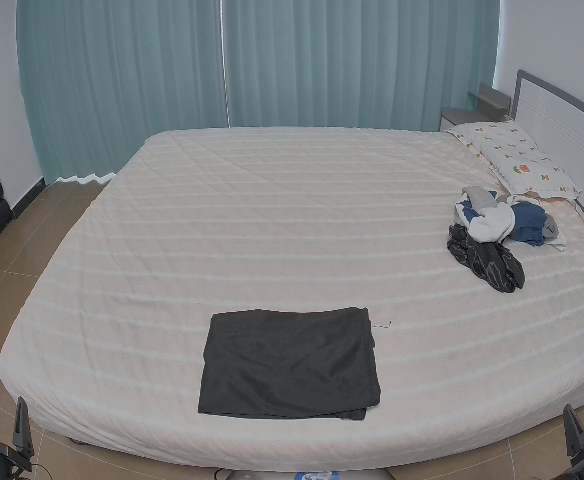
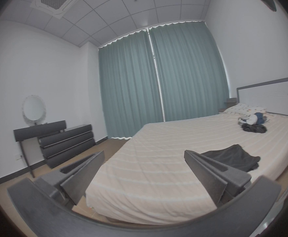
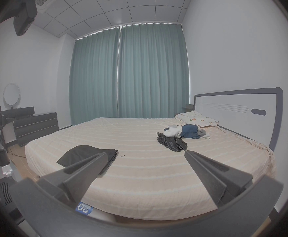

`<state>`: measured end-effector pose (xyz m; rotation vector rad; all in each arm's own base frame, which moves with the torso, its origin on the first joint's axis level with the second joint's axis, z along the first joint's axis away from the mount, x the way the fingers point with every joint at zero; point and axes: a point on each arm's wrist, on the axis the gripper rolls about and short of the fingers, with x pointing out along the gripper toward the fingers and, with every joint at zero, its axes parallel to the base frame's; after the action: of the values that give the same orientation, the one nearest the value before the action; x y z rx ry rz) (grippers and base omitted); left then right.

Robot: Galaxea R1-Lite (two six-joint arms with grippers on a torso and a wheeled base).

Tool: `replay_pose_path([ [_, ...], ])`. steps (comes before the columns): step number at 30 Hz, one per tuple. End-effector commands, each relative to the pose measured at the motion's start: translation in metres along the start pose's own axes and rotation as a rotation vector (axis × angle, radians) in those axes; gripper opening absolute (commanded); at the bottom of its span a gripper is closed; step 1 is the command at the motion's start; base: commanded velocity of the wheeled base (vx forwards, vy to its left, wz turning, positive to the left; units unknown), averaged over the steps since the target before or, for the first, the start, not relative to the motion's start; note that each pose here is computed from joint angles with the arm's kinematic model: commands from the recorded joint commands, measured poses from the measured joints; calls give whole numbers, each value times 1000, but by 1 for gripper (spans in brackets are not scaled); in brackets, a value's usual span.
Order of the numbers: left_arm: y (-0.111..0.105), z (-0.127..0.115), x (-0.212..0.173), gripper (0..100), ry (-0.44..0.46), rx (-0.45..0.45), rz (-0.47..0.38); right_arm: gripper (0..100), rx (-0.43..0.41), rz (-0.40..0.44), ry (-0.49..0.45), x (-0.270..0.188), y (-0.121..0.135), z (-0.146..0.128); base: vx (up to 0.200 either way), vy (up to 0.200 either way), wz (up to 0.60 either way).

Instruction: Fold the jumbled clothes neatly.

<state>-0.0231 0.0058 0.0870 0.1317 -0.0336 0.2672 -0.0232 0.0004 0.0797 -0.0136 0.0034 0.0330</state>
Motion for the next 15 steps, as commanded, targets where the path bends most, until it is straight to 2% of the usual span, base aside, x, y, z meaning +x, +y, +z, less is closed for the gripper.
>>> replay_pose_path([
  [1, -3, -5, -1, 100, -22, -18, -121, 100, 0, 1, 1, 0, 0, -4, 0, 0, 0],
  [2, -4, -5, -1, 100, -27, -31, -179, 100, -2, 1, 1, 0, 0, -4, 0, 0, 0],
  [3, -6, -6, -2, 100, -18, -90, -261, 100, -3, 1, 1, 0, 0, -4, 0, 0, 0],
  [4, -8, -9, -2, 100, 25, -131, -285, 100, -2, 1, 3, 0, 0, -4, 0, 0, 0],
  [5, -8, -11, -2, 100, 53, -154, -286, 100, 0, 1, 1, 0, 0, -4, 0, 0, 0],
  [6, -7, -12, -3, 100, 59, -141, -273, 100, 1, 1, 1, 0, 0, -4, 0, 0, 0],
  [8, -7, -11, -2, 100, 39, -126, -242, 100, 1, 1, 1, 0, 0, -4, 0, 0, 0],
  [15, -7, -11, -2, 100, 39, -129, -235, 100, 1, 1, 1, 0, 0, -4, 0, 0, 0],
])
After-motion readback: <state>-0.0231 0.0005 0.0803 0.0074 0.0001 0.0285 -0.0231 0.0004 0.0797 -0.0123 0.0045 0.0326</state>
